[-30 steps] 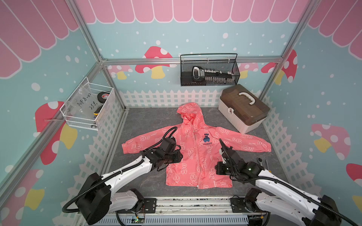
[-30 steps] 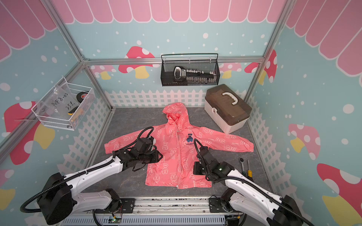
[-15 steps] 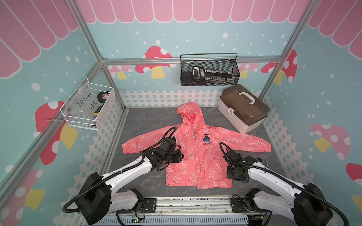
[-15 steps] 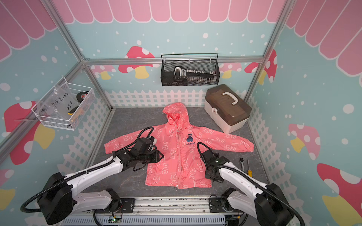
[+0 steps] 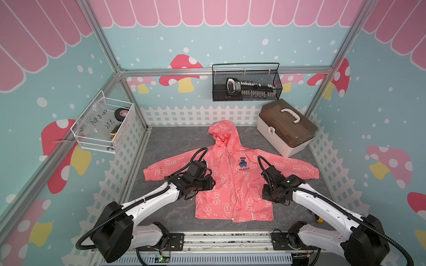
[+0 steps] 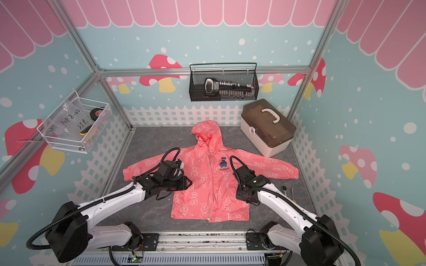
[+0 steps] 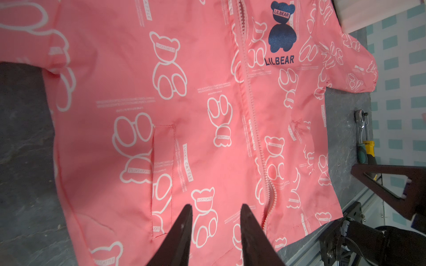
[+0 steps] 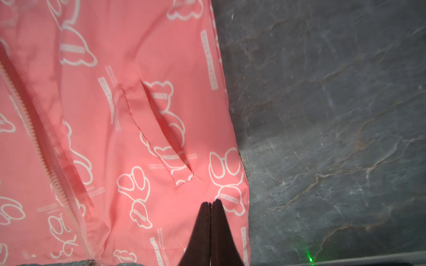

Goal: Unzip the jacket
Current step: Smooth out the jacket at the center of the board.

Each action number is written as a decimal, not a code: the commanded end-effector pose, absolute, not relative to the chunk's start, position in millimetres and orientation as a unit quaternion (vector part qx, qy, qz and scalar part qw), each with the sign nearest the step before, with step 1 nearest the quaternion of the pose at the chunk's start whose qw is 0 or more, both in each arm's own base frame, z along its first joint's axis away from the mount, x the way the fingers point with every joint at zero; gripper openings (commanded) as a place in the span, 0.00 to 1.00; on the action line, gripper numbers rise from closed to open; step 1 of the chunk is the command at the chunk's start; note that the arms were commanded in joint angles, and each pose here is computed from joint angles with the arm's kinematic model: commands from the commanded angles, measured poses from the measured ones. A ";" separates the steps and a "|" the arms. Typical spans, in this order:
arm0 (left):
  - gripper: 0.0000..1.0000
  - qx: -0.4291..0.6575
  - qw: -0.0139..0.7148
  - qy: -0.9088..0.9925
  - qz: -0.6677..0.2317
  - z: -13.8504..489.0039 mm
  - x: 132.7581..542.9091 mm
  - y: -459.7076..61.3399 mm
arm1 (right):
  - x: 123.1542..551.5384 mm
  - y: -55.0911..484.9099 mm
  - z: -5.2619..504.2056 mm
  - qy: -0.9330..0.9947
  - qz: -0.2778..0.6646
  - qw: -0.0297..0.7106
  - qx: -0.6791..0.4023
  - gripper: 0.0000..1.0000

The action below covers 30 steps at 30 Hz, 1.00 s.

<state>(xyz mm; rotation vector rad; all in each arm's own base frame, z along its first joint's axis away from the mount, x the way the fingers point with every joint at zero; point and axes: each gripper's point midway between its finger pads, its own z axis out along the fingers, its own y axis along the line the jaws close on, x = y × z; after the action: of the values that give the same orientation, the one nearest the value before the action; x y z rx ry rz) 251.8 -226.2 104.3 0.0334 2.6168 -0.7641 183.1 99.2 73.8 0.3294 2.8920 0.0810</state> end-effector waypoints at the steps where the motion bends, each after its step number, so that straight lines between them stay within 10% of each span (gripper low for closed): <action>1: 0.37 0.021 0.209 0.936 -0.283 110.3 258.1 -229.5 | 156.3 88.6 63.6 0.989 -0.002 0.069 0.130 0.00; 16: 0.37 0.004 0.199 0.935 -0.294 101.6 263.1 -216.4 | 100.5 85.3 12.9 0.986 -0.068 -0.016 0.148 0.00; 30: 0.36 -0.007 0.206 0.935 -0.290 106.1 267.9 -208.8 | 138.0 88.8 47.7 0.982 -0.083 0.062 0.159 0.00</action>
<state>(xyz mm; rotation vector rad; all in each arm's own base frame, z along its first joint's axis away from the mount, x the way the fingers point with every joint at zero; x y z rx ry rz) 263.8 -212.5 96.9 -0.0383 2.6348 -0.8299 117.8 91.8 20.9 0.4323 3.1061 -0.2621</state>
